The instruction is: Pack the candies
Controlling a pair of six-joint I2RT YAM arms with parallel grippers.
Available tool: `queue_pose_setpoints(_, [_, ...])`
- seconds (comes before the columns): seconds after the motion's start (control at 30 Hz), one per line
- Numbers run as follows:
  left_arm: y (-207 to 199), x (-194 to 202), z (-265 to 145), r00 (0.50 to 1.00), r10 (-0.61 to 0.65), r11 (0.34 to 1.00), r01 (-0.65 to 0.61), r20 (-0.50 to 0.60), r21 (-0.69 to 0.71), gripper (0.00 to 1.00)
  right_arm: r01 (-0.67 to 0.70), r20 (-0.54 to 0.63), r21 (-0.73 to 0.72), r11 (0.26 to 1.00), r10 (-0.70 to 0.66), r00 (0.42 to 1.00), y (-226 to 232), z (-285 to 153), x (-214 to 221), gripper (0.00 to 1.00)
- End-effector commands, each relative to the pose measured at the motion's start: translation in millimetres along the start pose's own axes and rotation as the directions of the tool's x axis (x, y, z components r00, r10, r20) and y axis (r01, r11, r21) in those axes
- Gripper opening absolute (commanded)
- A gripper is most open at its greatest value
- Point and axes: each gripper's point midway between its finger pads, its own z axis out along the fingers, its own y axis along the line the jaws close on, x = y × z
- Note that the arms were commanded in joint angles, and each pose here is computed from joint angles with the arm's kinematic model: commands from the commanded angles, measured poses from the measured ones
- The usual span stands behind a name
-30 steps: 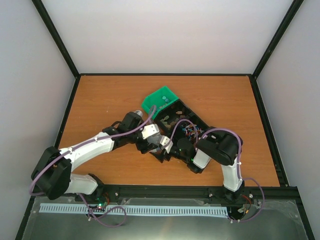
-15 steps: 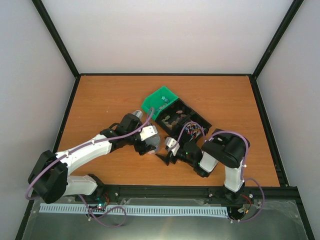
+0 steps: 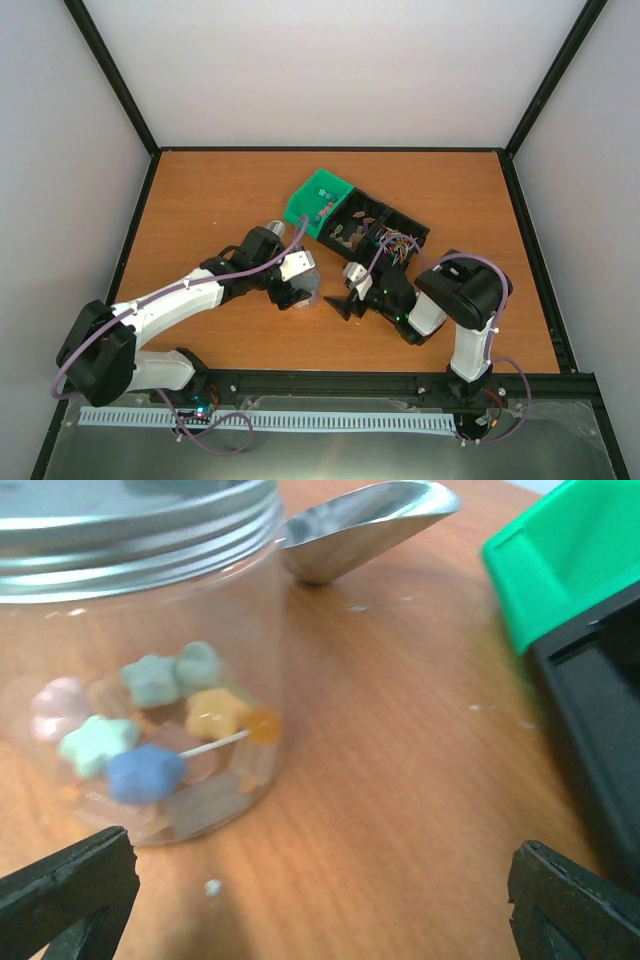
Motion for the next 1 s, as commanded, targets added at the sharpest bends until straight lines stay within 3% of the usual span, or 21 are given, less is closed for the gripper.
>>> queue_pose_setpoints(0.0, [-9, 31, 7, 0.992, -0.008, 0.999, 0.013, -0.125, 0.038, 0.79, -0.006, -0.003, -0.128, 0.992, 0.005, 1.000, 31, -4, 6, 1.00])
queue_pose_setpoints(0.13, [-9, 29, 8, 0.993, -0.011, 0.999, 0.016, -0.121, 0.040, 0.79, 0.029, 0.013, -0.189, 0.981, -0.027, 1.000, 51, -4, 0, 1.00])
queue_pose_setpoints(0.3, [-7, 27, 9, 0.993, -0.028, 0.999, 0.032, -0.119, 0.033, 0.79, -0.073, -0.079, -0.083, 0.994, 0.066, 0.995, 38, 23, 6, 1.00])
queue_pose_setpoints(0.8, [-8, 23, 13, 0.992, -0.053, 0.998, 0.058, -0.115, 0.039, 0.79, -0.100, -0.068, -0.043, 0.994, 0.097, 0.993, 49, 59, 5, 0.99])
queue_pose_setpoints(0.97, [-22, 30, 9, 0.992, 0.001, 0.994, 0.013, -0.126, 0.107, 0.79, -0.083, -0.057, -0.054, 0.995, 0.080, 0.995, 50, 56, 4, 0.92])
